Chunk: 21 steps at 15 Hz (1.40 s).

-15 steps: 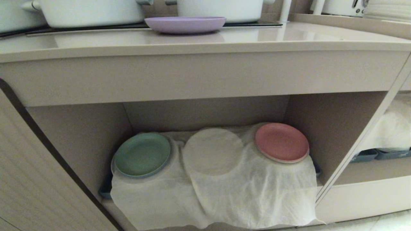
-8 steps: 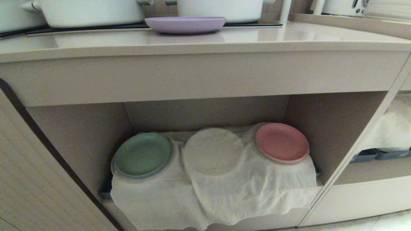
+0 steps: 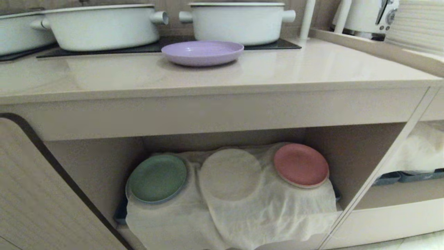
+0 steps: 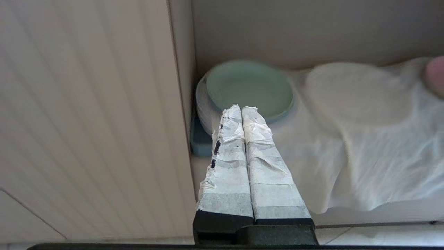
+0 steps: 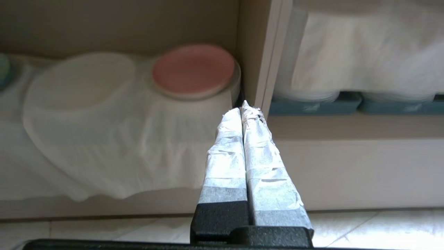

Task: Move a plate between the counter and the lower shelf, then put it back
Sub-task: Pick up the plate

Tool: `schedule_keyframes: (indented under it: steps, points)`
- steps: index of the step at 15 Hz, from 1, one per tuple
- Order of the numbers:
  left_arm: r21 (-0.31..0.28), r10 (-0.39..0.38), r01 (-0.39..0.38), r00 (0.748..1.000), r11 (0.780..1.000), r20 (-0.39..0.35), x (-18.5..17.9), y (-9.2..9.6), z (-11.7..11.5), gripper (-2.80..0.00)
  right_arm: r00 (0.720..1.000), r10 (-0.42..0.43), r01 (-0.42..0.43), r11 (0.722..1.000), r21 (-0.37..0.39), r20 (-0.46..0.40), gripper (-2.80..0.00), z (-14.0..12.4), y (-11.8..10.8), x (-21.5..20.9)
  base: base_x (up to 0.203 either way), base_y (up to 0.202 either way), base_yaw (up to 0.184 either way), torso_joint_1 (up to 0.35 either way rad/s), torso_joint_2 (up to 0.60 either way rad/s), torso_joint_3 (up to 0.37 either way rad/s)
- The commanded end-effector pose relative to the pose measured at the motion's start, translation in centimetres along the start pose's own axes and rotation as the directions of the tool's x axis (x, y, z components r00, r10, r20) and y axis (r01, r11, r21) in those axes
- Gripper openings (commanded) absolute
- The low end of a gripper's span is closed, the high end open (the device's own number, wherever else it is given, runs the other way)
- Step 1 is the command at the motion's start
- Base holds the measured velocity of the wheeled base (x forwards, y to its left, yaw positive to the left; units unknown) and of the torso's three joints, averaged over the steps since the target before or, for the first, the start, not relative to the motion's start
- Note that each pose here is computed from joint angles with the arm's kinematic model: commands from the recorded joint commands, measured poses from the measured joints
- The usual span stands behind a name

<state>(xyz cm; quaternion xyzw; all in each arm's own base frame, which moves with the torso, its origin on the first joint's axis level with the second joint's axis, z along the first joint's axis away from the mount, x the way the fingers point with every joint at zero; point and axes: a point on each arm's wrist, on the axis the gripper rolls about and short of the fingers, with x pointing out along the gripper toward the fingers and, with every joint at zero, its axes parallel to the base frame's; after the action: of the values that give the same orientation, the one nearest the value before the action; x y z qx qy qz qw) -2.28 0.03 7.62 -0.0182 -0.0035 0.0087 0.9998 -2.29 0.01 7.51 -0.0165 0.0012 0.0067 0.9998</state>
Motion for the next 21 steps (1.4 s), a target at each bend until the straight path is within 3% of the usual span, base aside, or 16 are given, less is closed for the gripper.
schedule_keyframes:
  steps: [1, 21]
  points:
    - [0.000, 0.001, -0.001, 1.000, 1.000, 0.000, 0.00, 0.00, -0.01, -2.80, 1.000, 0.001, -0.001, 1.000, 0.000, -0.002, -2.80, 0.00, 0.00, 0.01, 0.000, 0.000, 0.000, 0.173, -0.49, -0.293]
    - [0.001, 0.001, -0.001, 1.000, 1.000, -0.002, 0.00, 0.00, -0.03, -2.80, 1.000, 0.001, -0.001, 1.000, -0.002, -0.002, -2.80, 0.00, 0.00, 0.01, 0.000, 0.000, 0.000, 0.218, -0.50, -0.285]
